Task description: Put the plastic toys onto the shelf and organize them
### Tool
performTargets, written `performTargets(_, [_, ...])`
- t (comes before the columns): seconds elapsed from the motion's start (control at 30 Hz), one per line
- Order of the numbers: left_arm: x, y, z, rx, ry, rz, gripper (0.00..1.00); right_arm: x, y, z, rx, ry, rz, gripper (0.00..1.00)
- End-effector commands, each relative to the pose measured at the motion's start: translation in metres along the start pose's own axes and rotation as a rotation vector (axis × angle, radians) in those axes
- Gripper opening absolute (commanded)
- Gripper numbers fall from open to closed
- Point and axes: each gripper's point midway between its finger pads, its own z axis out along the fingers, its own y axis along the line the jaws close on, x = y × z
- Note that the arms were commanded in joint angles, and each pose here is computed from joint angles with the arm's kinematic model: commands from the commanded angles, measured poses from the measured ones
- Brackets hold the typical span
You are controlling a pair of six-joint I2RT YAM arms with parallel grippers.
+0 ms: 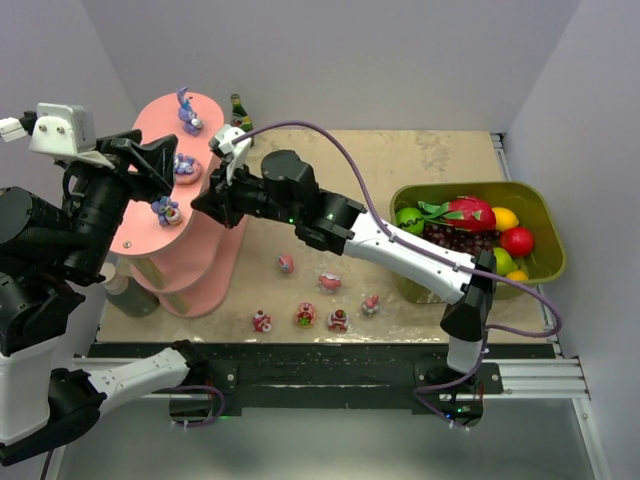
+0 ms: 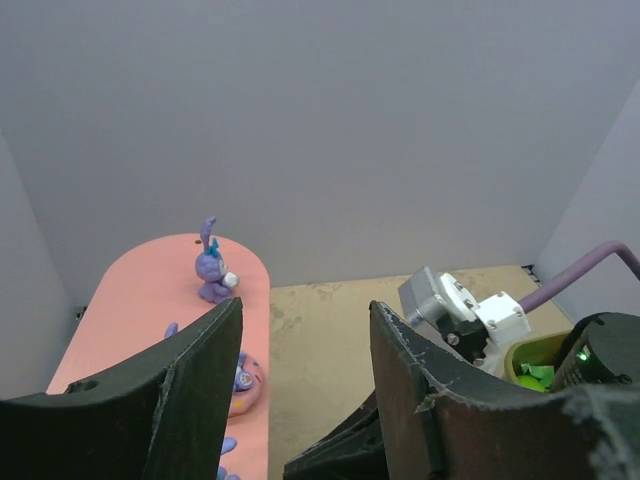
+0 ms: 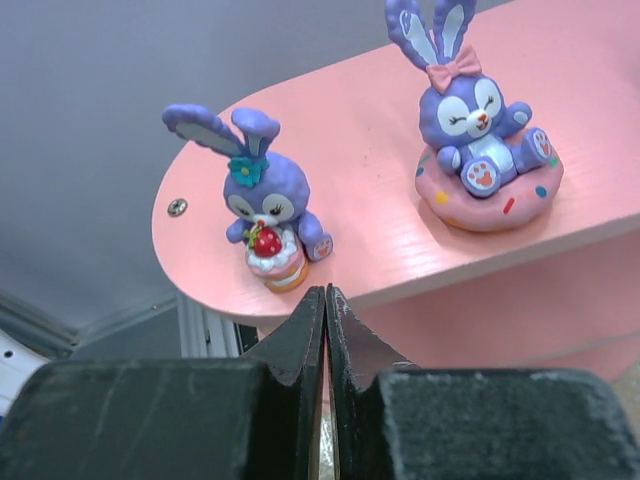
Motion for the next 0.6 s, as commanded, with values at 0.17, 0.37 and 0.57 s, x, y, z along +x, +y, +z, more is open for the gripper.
performTargets(0.17, [-0.005, -0.004, 0.002, 0.021, -0.03, 0.007, 0.59, -0.029, 0.022, 0.015, -0.075, -0.087, -0.004, 0.05])
performTargets(0.37, [-0.007, -0.001, -0.001, 0.015, -0.037, 0.006, 0.6, -0.025, 0.026, 0.023, -0.08, -0.082, 0.001, 0.05])
performTargets(0.57, [-0.004, 0.001, -0.001, 0.007, -0.031, 0.012, 0.61, -0.022, 0.025, 0.03, -0.074, -0.077, 0.001, 0.05])
